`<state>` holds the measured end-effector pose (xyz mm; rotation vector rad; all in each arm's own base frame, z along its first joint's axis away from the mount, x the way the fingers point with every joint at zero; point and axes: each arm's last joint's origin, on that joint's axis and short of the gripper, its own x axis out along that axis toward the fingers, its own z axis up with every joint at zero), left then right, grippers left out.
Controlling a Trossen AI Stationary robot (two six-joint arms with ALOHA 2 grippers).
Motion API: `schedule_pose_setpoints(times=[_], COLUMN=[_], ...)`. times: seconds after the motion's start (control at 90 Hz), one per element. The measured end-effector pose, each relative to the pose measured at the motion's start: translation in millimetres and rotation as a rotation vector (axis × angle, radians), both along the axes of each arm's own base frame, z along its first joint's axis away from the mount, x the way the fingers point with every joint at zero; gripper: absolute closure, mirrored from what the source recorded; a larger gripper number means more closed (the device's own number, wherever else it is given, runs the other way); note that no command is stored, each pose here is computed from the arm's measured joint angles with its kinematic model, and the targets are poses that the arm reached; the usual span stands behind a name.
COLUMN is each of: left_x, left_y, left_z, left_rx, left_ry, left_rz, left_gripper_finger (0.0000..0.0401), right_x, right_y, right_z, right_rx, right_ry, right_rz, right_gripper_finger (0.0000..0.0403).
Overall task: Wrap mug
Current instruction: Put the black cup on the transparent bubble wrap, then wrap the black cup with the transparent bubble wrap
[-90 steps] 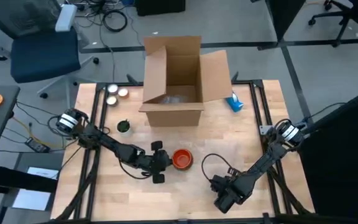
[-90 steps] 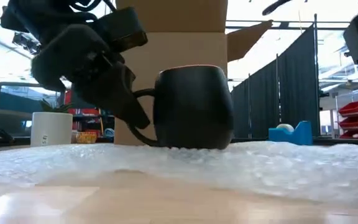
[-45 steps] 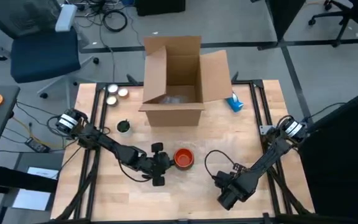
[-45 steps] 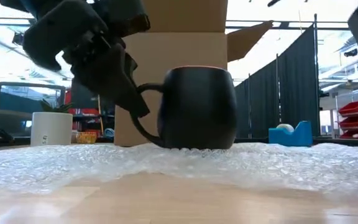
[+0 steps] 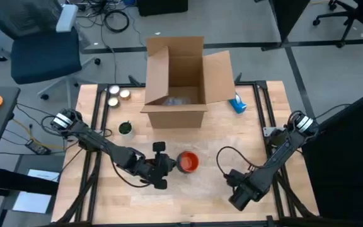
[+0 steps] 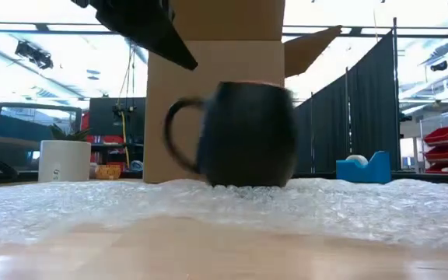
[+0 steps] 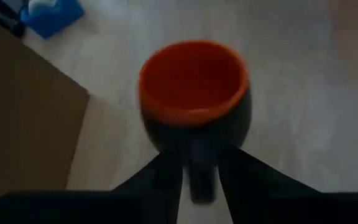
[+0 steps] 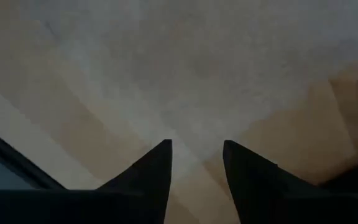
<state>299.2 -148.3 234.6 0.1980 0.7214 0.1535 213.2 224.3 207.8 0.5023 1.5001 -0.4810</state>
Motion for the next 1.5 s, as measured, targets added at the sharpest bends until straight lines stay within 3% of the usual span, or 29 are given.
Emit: schedule_pose_setpoints(times=[0.2,0.644,0.822,0.933,1.111,1.322,1.5], left_x=[-7.4,-7.0,-9.1,-13.6,-33.8,-61.3,-68.3], left_y=[2.7,1.5,-5.4,-25.4,-55.7,-81.2,-87.1], left_z=[-10.9,-10.1,-4.7,12.0,27.8,27.7,28.5], left_rx=[0.004,-0.001,-0.037,-0.07,-0.075,-0.121,-0.105], left_ry=[0.076,0.062,0.055,0.029,0.044,0.064,0.021], left_rz=[0.035,0.036,0.02,-0.049,-0.128,-0.137,-0.105], left_gripper_finger=[0.0318,0.0318,0.0318,0.0318,0.0318,0.0318,0.0318], right_x=[2.4,2.9,-1.9,-6.7,-15.0,-20.5,-18.1], right_y=[0.7,0.9,8.8,12.6,8.9,-7.0,-23.5], right_z=[0.0,-0.2,0.0,-0.6,-23.7,-64.5,-75.0], right_rx=[0.003,0.003,0.133,0.145,0.129,0.175,0.159], right_ry=[-0.028,-0.033,0.068,0.088,0.097,0.095,0.102], right_rz=[-0.002,-0.001,0.012,0.01,-0.003,-0.017,-0.048], right_gripper_finger=[0.0281,0.0281,0.0279,0.0279,0.0279,0.028,0.0296])
